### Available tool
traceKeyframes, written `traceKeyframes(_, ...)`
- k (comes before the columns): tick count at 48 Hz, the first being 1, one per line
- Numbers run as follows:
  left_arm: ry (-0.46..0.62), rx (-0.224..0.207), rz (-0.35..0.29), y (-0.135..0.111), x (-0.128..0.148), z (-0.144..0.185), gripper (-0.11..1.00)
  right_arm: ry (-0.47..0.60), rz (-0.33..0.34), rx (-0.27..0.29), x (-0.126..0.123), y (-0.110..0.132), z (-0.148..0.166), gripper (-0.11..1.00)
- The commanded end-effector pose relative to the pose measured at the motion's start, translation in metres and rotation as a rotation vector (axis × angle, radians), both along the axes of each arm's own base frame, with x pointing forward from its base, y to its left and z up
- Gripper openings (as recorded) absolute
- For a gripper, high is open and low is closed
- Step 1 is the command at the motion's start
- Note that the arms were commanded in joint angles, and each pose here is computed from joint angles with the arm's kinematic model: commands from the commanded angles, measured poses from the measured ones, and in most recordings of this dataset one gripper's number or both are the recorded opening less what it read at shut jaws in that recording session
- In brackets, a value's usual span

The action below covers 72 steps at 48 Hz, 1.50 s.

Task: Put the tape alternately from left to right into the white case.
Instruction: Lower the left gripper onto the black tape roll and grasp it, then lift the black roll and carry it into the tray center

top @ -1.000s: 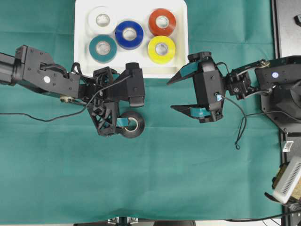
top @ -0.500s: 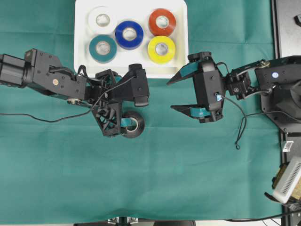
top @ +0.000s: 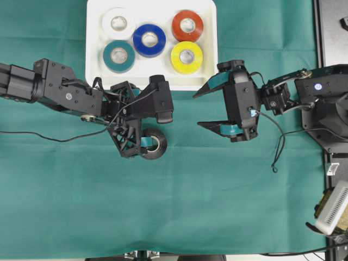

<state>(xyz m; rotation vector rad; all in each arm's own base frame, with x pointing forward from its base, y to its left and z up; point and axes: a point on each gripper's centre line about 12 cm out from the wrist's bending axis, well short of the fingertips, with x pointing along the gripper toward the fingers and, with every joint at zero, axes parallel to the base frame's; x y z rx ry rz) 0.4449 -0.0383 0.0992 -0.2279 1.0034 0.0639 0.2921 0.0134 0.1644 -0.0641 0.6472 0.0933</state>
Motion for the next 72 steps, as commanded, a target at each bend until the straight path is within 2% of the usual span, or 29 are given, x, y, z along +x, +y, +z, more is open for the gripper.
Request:
traceKeyframes(1,-0.033,-0.006,0.005,0.0,0.006,0.011,0.6,-0.029,0.005,0.001,0.003,0.001,0.008,0.83)
traceKeyframes(12,-0.03,-0.006,0.003,-0.001,0.005,0.01,0.59,-0.029,0.005,0.0,0.003,0.001,0.009,0.83)
traceKeyframes(16,-0.03,-0.006,0.002,-0.001,0.005,0.011,0.55,-0.029,0.004,0.001,0.003,0.001,0.009,0.83)
traceKeyframes(19,-0.03,-0.006,0.0,-0.002,0.005,0.012,0.46,-0.027,0.003,0.0,0.003,0.001,0.008,0.83)
traceKeyframes(26,-0.039,-0.007,0.0,-0.002,0.006,0.015,0.11,-0.027,0.004,0.001,0.003,0.001,0.008,0.83)
traceKeyframes(31,-0.038,-0.006,-0.001,-0.002,0.005,0.015,-0.03,-0.027,0.004,0.001,0.003,0.001,0.008,0.83)
traceKeyframes(46,-0.046,-0.006,-0.003,-0.003,0.005,0.019,-0.04,-0.026,0.004,0.0,0.003,0.001,0.008,0.83)
traceKeyframes(72,-0.102,-0.012,-0.026,-0.012,0.0,0.057,-0.04,-0.028,0.002,0.001,0.003,0.001,0.009,0.83)
